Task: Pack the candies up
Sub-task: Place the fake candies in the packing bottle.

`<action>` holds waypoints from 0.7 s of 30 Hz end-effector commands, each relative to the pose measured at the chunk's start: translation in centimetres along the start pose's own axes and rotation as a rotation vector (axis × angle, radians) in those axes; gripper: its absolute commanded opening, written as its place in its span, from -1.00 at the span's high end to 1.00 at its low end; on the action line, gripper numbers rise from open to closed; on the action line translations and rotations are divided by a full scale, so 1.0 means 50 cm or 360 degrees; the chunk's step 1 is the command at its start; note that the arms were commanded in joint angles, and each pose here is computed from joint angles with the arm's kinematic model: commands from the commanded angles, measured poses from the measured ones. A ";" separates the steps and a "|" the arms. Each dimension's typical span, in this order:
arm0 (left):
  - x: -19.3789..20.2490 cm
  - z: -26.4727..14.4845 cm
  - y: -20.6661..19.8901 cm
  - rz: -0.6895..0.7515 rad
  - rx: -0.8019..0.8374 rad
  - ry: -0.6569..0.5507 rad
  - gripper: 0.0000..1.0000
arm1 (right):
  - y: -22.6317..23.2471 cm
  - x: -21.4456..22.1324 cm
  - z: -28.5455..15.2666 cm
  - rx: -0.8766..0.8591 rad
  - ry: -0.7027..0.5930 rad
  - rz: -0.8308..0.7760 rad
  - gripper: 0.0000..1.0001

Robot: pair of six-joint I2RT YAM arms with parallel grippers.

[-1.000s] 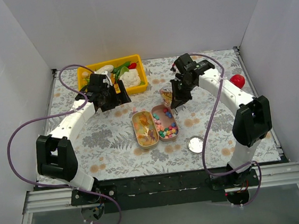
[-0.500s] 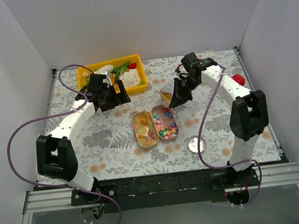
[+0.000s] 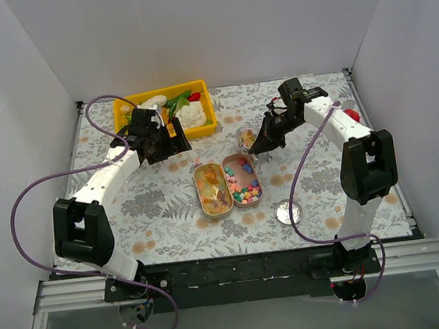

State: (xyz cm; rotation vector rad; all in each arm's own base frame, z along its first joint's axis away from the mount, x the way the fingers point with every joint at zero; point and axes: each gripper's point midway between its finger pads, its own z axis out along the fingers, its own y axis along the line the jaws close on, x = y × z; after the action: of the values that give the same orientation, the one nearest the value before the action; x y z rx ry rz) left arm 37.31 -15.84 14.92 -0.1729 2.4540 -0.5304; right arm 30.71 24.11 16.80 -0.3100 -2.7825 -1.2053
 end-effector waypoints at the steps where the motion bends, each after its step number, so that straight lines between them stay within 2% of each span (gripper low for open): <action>1: -0.013 -0.018 0.000 -0.0002 -0.0002 -0.0062 -0.96 | 0.038 -0.001 -0.015 -0.0175 0.0023 0.0057 0.97; 9: -0.015 -0.019 -0.003 -0.0008 0.0004 -0.0070 -0.96 | 0.060 0.000 -0.024 -0.0260 0.0050 0.0092 0.97; 21: -0.013 -0.025 -0.003 -0.0011 0.0003 -0.0068 -0.96 | 0.060 -0.012 -0.036 -0.0423 0.0001 0.0298 0.97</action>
State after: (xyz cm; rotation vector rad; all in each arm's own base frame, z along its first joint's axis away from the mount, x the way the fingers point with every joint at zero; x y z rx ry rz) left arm 37.33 -15.83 14.91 -0.1882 2.4541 -0.5310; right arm 31.59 24.50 17.52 -0.5375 -2.5753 -1.3983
